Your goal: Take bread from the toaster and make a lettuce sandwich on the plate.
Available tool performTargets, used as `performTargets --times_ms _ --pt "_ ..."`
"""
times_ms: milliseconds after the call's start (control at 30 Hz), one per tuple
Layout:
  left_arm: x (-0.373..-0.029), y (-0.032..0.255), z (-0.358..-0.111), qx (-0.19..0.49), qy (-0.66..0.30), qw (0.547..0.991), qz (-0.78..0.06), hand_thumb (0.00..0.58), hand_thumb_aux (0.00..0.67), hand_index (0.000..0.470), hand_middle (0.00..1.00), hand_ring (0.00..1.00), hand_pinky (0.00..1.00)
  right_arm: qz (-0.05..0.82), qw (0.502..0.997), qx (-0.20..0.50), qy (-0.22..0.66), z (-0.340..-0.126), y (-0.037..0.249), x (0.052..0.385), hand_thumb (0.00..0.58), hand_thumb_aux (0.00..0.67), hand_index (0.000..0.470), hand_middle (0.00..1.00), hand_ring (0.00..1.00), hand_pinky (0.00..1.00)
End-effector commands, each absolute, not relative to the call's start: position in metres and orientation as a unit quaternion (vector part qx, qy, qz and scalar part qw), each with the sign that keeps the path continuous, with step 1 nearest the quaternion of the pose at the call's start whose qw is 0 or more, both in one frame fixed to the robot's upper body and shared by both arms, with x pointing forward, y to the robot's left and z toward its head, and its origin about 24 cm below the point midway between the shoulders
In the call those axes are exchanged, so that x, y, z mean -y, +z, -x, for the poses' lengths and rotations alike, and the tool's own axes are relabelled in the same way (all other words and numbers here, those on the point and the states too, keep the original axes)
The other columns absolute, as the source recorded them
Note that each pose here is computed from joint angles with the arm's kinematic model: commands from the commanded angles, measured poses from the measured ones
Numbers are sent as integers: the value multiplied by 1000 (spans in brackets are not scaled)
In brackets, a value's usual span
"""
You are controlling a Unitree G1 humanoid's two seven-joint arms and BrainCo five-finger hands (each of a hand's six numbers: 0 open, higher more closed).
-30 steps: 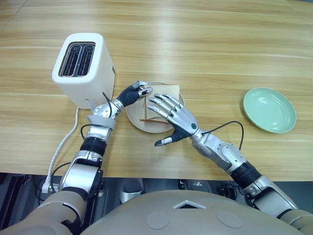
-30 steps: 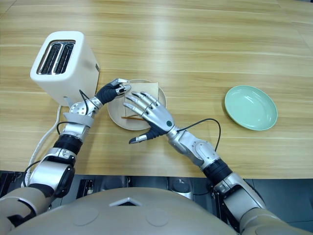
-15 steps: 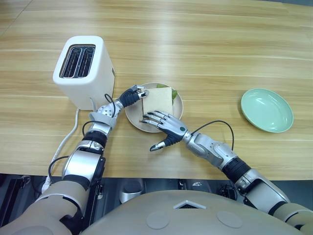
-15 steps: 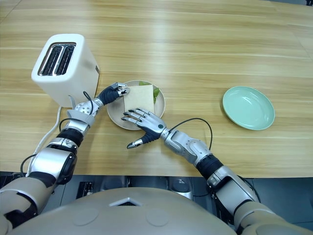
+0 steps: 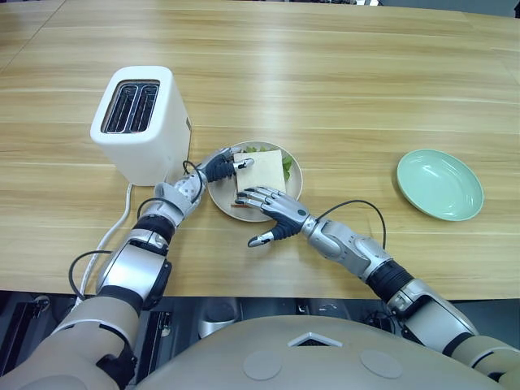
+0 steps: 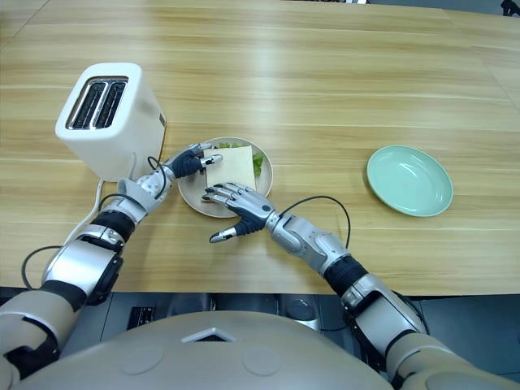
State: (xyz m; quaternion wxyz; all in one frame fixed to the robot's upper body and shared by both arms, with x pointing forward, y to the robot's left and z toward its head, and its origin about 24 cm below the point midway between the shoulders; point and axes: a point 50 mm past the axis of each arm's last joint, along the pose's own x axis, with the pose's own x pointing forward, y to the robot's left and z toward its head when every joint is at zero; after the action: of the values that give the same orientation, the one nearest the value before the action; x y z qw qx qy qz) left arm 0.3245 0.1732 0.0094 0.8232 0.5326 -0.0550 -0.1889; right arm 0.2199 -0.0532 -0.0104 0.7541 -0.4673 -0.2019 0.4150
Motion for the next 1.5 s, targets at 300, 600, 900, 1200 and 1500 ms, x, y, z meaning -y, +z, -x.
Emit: performTargets --times_ms 300,600,900,1200,1500 --pt "-200 136 -292 390 166 667 -613 0 0 0 0 0 0 488 739 169 432 -207 -30 64 0 0 0 0 0 0" --pt "-172 69 -227 285 -212 866 -352 580 670 460 1000 1000 1000 320 837 396 199 -214 76 81 580 670 460 98 98 98" --pt "-194 7 -164 74 -433 821 -365 580 670 460 1000 1000 1000 381 831 207 347 -186 31 143 580 670 460 1000 1000 1000" --pt "-183 -22 -187 33 -440 767 -466 580 670 460 1000 1000 1000 451 763 112 449 -177 -22 126 580 670 460 1000 1000 1000" --pt "-145 -26 -255 78 -356 770 -524 580 670 460 1000 1000 1000 527 767 104 350 -248 -36 105 580 670 460 1000 1000 1000"
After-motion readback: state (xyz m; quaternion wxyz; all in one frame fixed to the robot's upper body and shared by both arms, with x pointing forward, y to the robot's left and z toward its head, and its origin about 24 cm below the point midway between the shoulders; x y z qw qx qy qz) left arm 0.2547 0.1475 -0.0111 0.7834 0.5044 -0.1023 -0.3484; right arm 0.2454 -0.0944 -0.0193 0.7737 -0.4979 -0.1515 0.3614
